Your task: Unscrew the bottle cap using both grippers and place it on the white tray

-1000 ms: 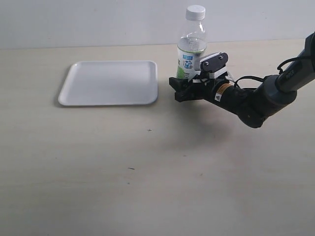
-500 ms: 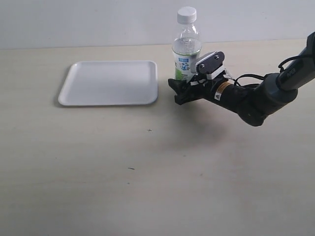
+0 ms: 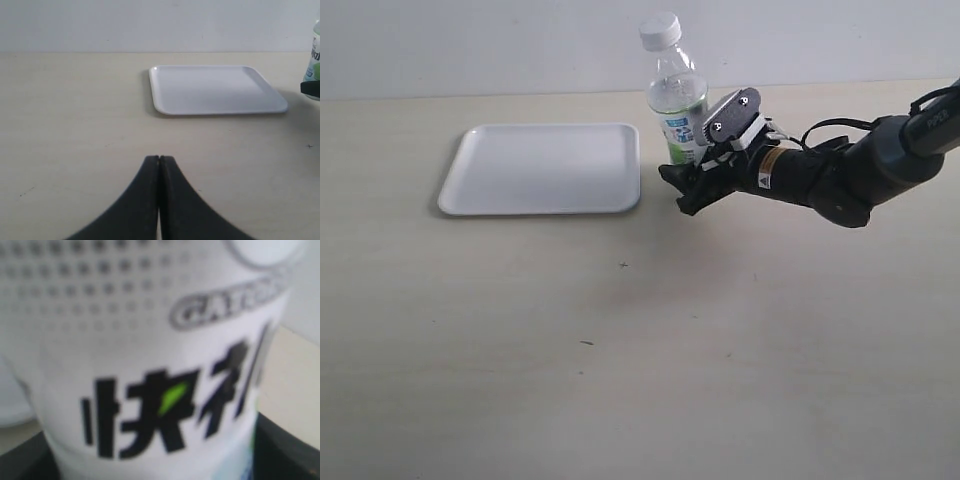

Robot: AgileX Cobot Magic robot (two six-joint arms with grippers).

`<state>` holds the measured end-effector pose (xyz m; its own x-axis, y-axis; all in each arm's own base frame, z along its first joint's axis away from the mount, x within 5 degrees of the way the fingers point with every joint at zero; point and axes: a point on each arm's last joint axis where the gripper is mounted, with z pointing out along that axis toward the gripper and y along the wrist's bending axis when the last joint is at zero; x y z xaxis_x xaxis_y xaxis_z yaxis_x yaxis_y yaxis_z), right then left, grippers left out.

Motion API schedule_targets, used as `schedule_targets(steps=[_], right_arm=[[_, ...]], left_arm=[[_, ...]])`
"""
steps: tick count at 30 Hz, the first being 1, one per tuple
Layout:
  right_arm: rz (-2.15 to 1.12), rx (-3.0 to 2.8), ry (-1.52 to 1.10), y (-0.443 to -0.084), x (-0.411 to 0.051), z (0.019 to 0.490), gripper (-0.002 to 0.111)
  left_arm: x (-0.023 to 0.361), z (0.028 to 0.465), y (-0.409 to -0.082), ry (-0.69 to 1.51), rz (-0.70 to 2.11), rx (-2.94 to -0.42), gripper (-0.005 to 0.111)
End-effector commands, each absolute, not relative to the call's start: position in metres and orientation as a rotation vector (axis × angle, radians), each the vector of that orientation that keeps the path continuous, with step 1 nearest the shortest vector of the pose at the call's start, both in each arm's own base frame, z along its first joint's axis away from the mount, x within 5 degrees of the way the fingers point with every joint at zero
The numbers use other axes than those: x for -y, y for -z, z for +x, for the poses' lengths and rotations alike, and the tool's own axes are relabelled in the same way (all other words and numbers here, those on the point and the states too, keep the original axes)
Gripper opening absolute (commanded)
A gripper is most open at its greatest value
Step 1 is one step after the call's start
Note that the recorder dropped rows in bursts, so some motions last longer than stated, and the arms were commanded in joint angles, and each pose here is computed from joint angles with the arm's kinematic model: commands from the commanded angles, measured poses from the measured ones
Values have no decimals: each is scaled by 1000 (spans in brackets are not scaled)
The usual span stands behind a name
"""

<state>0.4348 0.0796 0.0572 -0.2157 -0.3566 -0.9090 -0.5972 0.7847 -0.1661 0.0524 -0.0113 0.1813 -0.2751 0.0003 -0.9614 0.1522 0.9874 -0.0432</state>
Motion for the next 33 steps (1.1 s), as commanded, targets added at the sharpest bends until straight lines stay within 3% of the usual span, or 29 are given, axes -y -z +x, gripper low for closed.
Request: schedule_targets(steps=[1,11,14,18,29,33], right_arm=[[-745,-1812,-251,-66,-81,436,0],[-757,-1843,-297,-63,-83,433,0],[-757,-1843,-297,-63,-83,433,0],[-757,-1843,-297,-63,-83,433,0],[-760,-1841,-295,-63,-83,433,0],[-760,-1841,-295,-63,-83,433,0]], left_arm=[[11,52,-182,143,108,-1833,0],[11,52,-182,143,108,-1833,0],[9,54,-188,22,207,-1748,0],[11,55,-199,271,-34,-1643,0],[-16,45,-248,516,-474,-994,0],[-23,29,-280,493,-447,-694,0]])
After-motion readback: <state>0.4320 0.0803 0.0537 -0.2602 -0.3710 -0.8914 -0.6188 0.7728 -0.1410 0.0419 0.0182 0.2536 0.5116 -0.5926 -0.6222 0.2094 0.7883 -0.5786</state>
